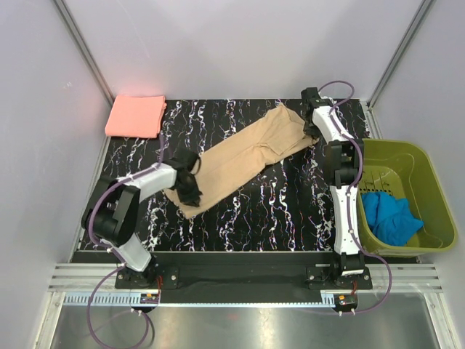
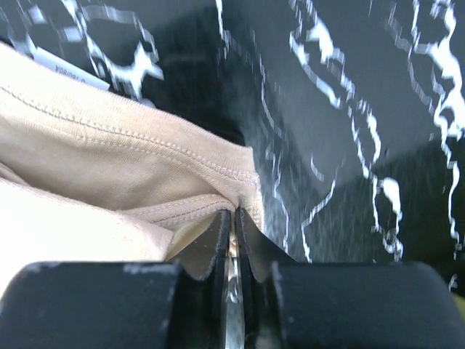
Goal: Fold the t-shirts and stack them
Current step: Fold the tshirt
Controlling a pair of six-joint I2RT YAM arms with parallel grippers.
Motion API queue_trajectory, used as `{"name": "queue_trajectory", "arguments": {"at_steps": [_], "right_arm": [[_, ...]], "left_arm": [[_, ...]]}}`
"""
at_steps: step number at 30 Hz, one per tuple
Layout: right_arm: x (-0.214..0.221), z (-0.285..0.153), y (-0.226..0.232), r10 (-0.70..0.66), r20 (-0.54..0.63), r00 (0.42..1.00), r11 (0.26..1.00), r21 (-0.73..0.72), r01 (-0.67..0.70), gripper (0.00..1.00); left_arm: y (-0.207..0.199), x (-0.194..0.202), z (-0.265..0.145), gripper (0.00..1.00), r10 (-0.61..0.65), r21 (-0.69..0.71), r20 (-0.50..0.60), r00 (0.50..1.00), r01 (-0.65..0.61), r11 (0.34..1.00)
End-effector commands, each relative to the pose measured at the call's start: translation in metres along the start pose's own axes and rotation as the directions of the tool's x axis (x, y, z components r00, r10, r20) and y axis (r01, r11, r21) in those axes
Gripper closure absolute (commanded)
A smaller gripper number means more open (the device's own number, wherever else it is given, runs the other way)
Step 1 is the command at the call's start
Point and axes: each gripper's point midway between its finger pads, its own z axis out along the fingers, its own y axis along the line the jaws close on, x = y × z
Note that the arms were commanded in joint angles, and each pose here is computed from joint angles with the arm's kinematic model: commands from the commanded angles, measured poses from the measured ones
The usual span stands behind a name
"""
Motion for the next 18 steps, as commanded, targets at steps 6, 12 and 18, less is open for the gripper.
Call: {"name": "queue_trajectory", "arguments": {"at_steps": [6, 12, 18], "right_arm": [[-0.064, -0.039, 0.006, 0.009, 0.154, 0.988, 0.997, -0.083, 0.004, 0.75], [-0.066, -0.097, -0.002, 0.041, 0.126, 0.991, 0.985, -0.171, -0.019, 0.43], [-0.025, -0.157, 0.043, 0.117, -0.065, 0.991, 0.886, -0.445, -0.134, 0.34]], "left_arm": [[-0.028, 0.057, -0.045, 0.69, 0.197, 0.027, -0.064, 0.978, -0.195, 0.98], [-0.05, 0.007, -0.117, 0.41, 0.232, 0.099, 0.195, 0.953, -0.254, 0.962], [-0.032, -0.043, -0.114, 0.33, 0.183, 0.089, 0.253, 0.95, -0.211, 0.973]]}}
